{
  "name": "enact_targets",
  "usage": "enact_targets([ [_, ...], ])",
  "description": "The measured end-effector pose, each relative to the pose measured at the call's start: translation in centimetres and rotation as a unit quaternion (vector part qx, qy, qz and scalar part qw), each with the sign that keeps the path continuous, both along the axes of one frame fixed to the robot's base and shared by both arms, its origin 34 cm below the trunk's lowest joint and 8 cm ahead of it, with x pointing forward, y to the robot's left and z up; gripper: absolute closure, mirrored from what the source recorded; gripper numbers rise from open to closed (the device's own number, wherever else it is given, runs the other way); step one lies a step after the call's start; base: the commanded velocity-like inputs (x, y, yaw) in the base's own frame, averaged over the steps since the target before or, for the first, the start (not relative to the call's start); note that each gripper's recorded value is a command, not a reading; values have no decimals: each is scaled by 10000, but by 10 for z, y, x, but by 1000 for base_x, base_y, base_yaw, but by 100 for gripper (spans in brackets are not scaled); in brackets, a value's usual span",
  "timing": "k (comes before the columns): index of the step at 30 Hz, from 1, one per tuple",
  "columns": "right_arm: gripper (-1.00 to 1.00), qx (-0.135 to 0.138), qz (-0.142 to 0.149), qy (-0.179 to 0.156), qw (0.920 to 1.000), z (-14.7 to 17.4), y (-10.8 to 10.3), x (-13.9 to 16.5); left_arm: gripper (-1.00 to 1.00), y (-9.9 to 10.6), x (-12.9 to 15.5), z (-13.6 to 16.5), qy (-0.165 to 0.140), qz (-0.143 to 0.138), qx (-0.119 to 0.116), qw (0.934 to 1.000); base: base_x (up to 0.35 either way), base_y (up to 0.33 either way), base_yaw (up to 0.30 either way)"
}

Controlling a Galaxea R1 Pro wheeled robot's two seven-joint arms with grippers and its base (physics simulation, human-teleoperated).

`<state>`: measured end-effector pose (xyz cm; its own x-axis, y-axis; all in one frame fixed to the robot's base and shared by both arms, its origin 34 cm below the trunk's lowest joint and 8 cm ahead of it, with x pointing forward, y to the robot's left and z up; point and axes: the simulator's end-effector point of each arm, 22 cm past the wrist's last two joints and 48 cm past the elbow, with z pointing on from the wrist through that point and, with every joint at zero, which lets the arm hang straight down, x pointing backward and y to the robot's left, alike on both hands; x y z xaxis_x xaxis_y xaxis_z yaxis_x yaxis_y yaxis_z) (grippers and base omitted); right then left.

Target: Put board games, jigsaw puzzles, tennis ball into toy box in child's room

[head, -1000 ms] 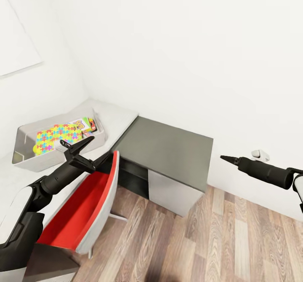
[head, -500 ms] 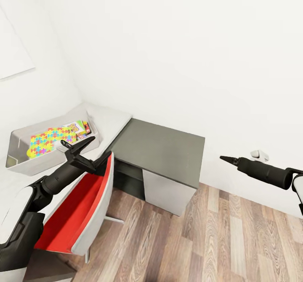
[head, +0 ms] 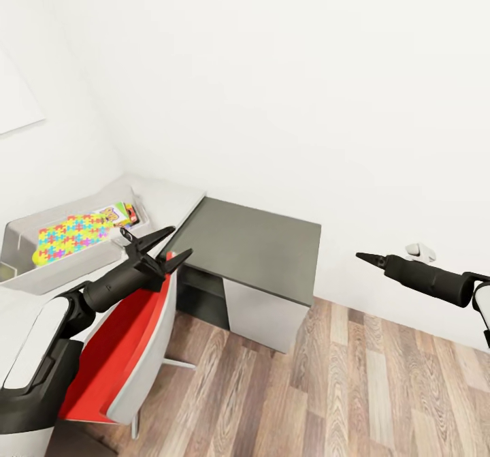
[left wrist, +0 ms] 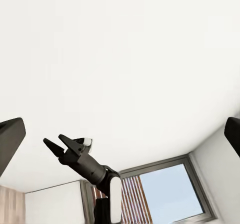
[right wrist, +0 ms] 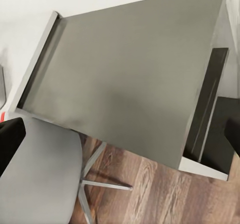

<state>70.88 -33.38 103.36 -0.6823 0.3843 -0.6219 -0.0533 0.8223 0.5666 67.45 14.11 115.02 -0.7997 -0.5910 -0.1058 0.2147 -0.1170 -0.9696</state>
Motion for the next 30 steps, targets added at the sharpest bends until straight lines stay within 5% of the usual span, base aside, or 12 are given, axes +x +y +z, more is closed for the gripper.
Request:
enact_targets([
  [13,-100,-3,-2,-104,9999,12,0,-1,-100,-5,-2,8,-101,1,113,9999,0,0,-102],
  [23,-100,-11,24,-151,9999,19,4,-2,-100,-9,0,2,-19,62,443,9990,0,0,-102],
  [30,-100,-386,-202,-53,9990,13,-11,-2,-100,-11,4,-4,87,119,716,9973,0,0,-102],
])
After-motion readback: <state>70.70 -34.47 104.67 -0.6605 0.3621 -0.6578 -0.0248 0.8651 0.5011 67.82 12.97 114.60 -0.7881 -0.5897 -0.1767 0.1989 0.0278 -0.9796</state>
